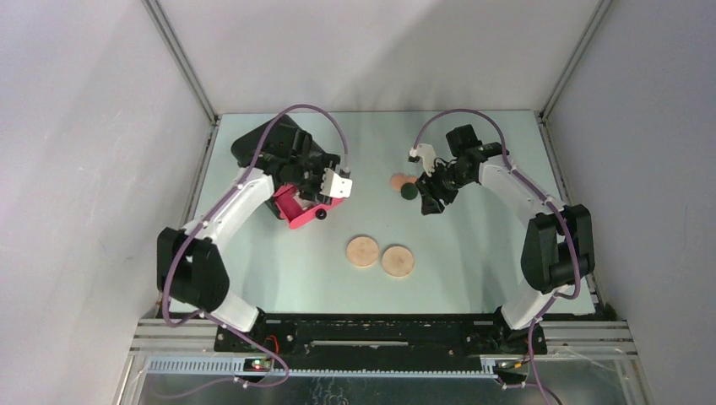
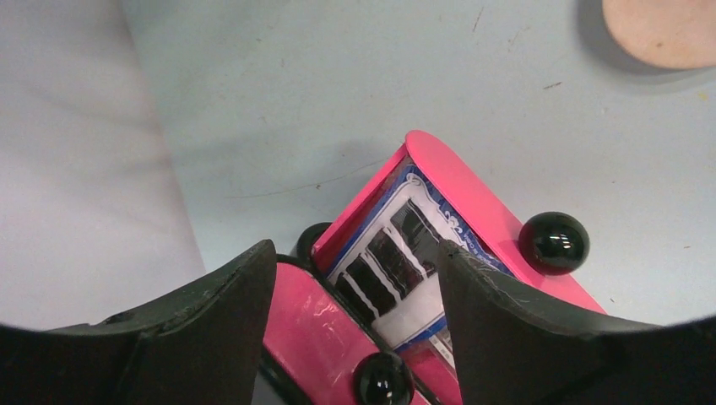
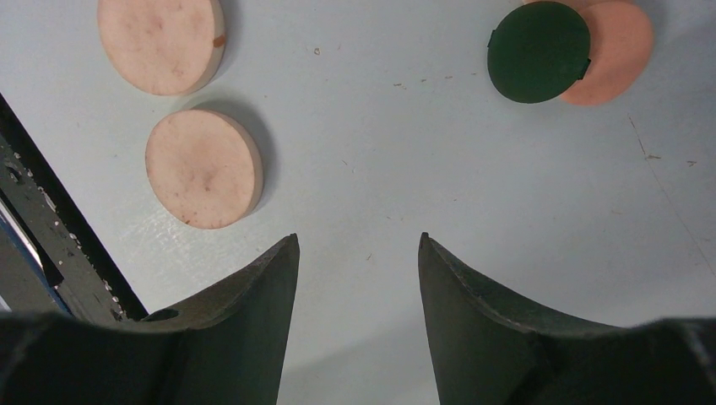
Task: Organize the makeup
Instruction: Close the drawer in the storage box, then open the drawer in the storage box.
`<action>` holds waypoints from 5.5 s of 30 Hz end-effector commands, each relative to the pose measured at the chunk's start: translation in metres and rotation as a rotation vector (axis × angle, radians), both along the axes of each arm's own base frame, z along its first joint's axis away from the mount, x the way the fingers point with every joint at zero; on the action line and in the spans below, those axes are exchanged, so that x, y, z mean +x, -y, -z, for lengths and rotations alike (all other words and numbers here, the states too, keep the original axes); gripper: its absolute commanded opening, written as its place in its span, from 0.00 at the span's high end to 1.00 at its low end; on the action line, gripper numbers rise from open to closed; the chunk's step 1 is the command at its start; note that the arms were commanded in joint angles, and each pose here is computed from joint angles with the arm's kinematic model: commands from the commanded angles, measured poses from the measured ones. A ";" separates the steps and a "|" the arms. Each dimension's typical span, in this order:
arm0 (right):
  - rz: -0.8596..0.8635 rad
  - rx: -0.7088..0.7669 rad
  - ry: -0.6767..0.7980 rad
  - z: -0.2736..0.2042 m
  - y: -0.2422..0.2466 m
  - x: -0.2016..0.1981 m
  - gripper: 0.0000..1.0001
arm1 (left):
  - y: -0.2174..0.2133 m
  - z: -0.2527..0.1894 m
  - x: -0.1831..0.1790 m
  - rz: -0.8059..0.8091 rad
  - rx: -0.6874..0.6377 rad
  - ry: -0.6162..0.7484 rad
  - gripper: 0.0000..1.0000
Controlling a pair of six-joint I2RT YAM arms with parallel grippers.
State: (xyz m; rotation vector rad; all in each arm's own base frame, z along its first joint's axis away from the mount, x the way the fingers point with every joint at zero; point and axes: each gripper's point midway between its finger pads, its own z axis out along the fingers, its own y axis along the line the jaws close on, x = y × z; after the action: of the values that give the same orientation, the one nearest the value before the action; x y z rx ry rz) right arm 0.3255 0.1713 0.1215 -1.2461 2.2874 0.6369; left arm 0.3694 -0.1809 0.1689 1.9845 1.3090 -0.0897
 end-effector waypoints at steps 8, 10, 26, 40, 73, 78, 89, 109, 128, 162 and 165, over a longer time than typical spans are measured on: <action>-0.014 -0.004 0.028 -0.005 0.000 0.001 0.38 | 0.006 0.010 -0.086 0.362 0.176 0.012 0.25; -0.014 -0.002 0.032 -0.006 0.000 0.000 0.38 | 0.009 0.022 -0.095 0.419 0.235 0.017 0.25; -0.018 -0.002 0.021 -0.004 0.001 -0.001 0.38 | -0.011 0.083 -0.064 0.369 0.583 0.023 0.45; -0.022 -0.006 0.014 -0.001 0.001 -0.001 0.39 | -0.031 0.062 -0.022 0.154 0.700 0.169 0.69; -0.031 -0.009 0.003 0.002 -0.001 -0.003 0.39 | -0.063 0.081 -0.010 0.178 0.711 0.108 0.33; -0.031 -0.010 0.001 0.002 -0.001 -0.003 0.39 | -0.067 0.105 -0.012 0.212 0.784 0.072 0.36; -0.035 -0.012 -0.006 0.004 0.000 -0.004 0.39 | -0.068 0.122 -0.001 0.211 0.848 0.055 0.41; -0.038 -0.011 -0.008 0.005 -0.001 -0.005 0.39 | -0.059 0.118 -0.011 0.135 0.769 0.063 0.79; -0.039 -0.012 -0.011 0.005 0.000 -0.005 0.39 | -0.059 0.113 -0.018 0.154 0.815 0.127 0.44; -0.048 -0.021 -0.020 0.009 -0.001 -0.007 0.39 | -0.043 0.113 -0.003 0.167 0.791 0.176 0.88; -0.048 -0.020 -0.020 0.008 -0.002 -0.007 0.40 | -0.021 0.112 -0.005 0.186 0.764 0.189 0.89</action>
State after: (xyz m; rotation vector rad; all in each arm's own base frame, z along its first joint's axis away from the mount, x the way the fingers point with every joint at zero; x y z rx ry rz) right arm 0.3230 0.1703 0.1121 -1.2899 2.3011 0.6315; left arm 0.3667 -0.1185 0.0429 2.7503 1.1953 0.6428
